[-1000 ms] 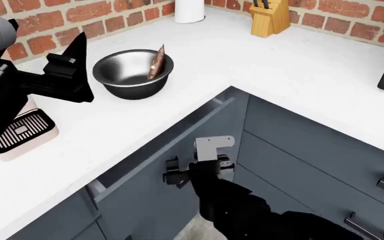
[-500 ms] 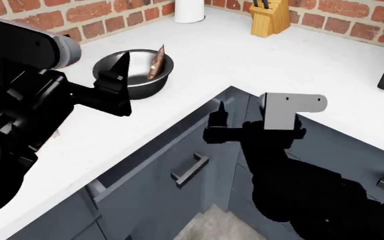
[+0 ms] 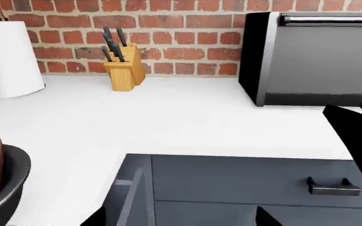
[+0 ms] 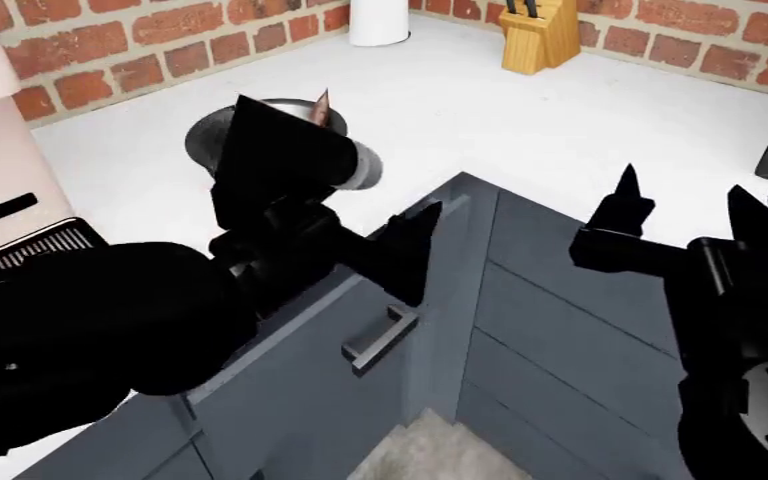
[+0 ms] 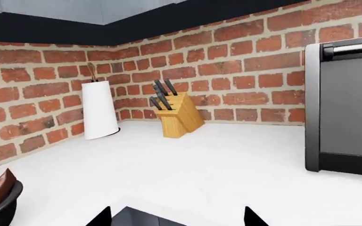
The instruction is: Place the bar in the bowl and close the drawer.
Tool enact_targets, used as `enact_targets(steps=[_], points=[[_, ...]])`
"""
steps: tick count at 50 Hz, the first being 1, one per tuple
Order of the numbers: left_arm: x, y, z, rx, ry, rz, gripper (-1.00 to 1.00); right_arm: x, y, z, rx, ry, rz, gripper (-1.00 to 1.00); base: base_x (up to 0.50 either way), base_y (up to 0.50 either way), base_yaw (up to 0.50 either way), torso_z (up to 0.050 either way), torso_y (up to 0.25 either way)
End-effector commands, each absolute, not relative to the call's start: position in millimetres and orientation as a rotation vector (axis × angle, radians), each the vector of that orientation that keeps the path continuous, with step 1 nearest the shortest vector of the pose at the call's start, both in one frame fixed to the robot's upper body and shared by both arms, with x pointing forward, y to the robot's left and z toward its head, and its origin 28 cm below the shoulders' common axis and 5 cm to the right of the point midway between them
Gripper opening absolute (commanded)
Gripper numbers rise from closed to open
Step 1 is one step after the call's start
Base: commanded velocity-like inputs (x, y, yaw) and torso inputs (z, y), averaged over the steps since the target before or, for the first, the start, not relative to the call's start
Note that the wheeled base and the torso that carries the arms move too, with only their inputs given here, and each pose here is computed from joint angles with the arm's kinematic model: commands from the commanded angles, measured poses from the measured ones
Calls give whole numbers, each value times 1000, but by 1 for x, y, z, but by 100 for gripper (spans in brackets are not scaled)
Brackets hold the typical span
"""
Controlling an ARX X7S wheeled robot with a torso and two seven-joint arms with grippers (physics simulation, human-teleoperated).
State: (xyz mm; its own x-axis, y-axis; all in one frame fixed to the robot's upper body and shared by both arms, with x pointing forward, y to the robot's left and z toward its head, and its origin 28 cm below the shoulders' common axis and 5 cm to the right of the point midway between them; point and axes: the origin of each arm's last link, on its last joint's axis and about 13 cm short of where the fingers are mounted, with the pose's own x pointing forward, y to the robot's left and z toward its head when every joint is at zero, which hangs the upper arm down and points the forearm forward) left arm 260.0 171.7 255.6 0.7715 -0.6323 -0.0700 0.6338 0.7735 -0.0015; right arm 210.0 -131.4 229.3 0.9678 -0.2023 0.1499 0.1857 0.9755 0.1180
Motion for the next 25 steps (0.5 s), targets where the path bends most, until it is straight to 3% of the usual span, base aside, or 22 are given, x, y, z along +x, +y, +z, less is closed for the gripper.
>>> enact_targets(steps=[1,25], points=[[279,135,232,-73,119,-896,100,193,-140,237,132,-219,-203,100,0,0,0,0,0],[275,116,164,-50,366,-1022,100,193,-144,229,155,-205,-225,100,0,0,0,0,0]])
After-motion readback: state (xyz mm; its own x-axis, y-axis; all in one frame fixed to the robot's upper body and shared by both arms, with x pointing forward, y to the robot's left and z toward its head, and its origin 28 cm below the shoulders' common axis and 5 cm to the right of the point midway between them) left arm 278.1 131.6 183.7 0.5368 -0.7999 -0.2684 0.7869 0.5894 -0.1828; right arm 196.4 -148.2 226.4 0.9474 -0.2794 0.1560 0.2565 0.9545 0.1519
